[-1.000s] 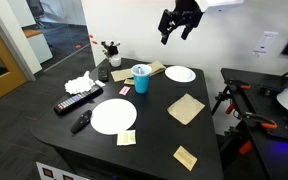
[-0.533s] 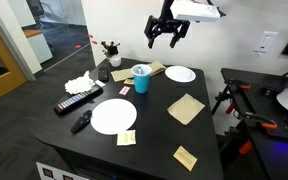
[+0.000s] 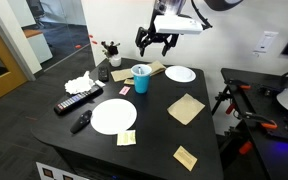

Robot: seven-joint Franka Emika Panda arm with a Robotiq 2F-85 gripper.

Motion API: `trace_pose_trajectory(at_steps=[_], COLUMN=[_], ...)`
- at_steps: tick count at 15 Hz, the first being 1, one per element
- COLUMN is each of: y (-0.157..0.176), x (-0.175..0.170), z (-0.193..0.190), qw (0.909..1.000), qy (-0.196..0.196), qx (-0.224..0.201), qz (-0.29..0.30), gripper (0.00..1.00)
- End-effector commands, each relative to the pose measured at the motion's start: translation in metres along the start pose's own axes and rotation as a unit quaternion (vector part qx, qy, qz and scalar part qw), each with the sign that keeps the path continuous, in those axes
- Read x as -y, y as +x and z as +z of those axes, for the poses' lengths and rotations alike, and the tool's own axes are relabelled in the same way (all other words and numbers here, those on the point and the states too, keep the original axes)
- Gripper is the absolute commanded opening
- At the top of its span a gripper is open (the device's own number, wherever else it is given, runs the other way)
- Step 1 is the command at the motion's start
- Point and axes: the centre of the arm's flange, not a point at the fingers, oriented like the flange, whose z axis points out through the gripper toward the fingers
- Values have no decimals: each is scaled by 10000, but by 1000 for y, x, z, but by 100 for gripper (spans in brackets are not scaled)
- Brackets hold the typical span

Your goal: Remove the marker from the cup and put it on the table

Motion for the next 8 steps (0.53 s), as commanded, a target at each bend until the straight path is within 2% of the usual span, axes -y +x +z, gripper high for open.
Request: trace_pose_trajectory(at_steps=[1, 8], y=[-1, -1], x=[2, 5], z=[2, 3], qw=[10000, 10000], qy=[-8, 3], qx=[9, 3], qz=[-10, -23], gripper=[100, 100])
